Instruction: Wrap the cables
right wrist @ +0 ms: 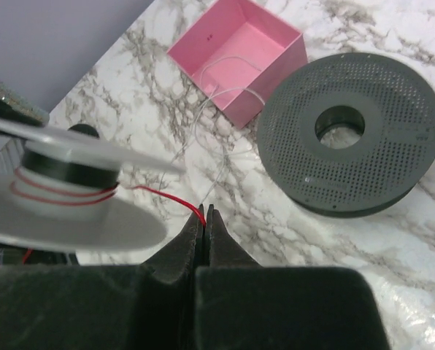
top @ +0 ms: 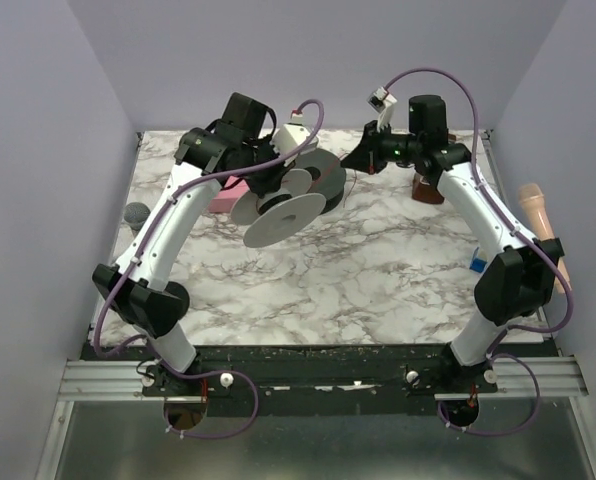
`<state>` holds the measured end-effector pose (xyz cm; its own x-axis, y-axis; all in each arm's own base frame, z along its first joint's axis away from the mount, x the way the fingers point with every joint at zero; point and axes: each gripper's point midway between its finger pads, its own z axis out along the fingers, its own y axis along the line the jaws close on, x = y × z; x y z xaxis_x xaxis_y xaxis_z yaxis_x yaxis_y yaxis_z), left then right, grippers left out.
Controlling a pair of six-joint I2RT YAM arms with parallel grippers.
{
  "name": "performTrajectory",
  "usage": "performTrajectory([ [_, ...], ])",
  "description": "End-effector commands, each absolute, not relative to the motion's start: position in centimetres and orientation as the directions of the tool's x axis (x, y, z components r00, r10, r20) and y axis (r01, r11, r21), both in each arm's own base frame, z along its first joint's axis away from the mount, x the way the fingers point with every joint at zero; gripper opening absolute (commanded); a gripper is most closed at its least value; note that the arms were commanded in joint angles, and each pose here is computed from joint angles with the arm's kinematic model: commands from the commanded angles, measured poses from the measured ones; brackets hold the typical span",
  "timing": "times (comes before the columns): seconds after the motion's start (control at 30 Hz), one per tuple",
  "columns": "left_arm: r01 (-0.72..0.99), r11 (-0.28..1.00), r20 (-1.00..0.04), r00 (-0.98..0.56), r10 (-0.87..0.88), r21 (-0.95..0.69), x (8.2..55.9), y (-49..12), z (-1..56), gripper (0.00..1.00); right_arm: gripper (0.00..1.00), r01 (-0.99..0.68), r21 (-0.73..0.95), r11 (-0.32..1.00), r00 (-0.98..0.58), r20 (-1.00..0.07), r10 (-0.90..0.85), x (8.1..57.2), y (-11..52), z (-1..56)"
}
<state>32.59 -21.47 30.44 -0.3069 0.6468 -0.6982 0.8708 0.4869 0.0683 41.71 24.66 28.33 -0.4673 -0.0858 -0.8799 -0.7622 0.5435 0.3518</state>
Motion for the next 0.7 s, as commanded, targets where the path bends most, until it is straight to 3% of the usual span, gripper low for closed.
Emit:
performTrajectory([
  [0.0,0.72,0.625,-0.716,-0.263,0.647,0.301,38.0,-21.2,31.3,0.0,0.01,-0.749,0.374,0.547,-0.537,-0.826,-0.171,38.8,25.1,29.3],
  [0.1,0.628,0.682,-0.729,-0.255,0.635,0.374,41.0,-21.5,31.0,0.0,0.01,-0.796,0.383,0.469,-0.526,-0.821,-0.222,36.6,27.0,31.2],
  [0.23,0.514,0.786,-0.813,-0.256,0.523,0.344,44.5,-22.5,31.7,0.0,0.01,-0.77,0.541,0.337,-0.605,-0.787,-0.121,34.2,29.1,34.0],
  [0.5,0.422,0.906,-0.945,-0.285,0.159,0.025,48.4,-26.0,35.2,0.0,0.01,-0.82,0.546,0.173,-0.561,-0.826,-0.051,30.1,34.9,38.3],
  [0.67,0.429,0.875,-0.942,-0.325,-0.079,-0.221,49.3,-27.1,38.7,0.0,0.01,-0.834,0.491,0.251,-0.516,-0.856,-0.039,30.5,36.4,36.6],
])
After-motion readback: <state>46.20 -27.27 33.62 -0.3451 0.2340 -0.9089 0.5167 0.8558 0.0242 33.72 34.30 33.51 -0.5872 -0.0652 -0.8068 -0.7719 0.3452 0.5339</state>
